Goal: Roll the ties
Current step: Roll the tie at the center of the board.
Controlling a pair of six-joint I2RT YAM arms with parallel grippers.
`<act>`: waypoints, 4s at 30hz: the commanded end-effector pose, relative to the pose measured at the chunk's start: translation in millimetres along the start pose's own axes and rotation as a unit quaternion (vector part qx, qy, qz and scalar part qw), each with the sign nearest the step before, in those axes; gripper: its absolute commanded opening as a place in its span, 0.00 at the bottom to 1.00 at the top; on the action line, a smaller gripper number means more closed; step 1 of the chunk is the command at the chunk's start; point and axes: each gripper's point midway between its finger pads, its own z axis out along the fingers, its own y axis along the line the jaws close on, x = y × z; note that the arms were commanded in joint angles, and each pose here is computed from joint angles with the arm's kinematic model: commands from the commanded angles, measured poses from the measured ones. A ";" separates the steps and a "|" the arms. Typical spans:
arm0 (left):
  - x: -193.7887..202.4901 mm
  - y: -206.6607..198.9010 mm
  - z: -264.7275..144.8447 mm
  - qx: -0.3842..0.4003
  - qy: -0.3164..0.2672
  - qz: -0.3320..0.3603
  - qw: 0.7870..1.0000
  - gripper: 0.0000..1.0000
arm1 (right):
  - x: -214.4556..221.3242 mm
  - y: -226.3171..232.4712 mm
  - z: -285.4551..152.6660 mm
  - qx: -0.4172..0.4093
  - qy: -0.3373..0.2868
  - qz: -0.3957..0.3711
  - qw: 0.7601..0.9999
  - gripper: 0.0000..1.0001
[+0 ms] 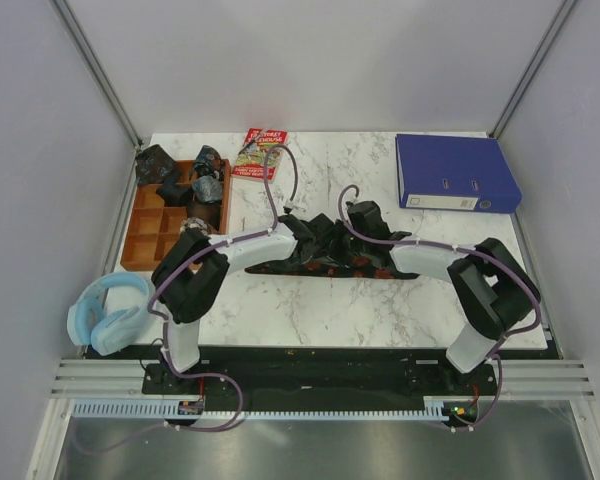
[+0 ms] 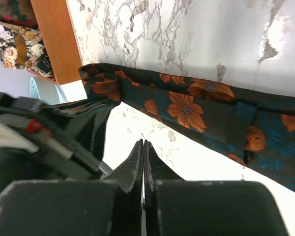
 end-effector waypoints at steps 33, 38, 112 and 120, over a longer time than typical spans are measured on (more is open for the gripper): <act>-36.6 -33.1 -58.4 0.158 -0.022 -0.034 0.987 0.71 | -25.4 13.9 -34.9 -0.007 -0.038 -0.022 0.999 0.00; -38.6 -7.7 -67.6 0.177 -0.024 -0.069 0.982 0.67 | -11.9 41.4 -16.8 -0.020 -0.020 -0.042 0.999 0.00; 1.7 63.0 9.9 0.239 -0.029 -0.251 0.938 0.14 | 20.6 41.4 66.6 0.014 0.052 -0.055 0.997 0.00; -5.7 71.1 -7.1 0.165 -0.039 -0.194 0.966 0.13 | 23.1 71.7 56.7 -0.014 0.047 -0.057 0.997 0.00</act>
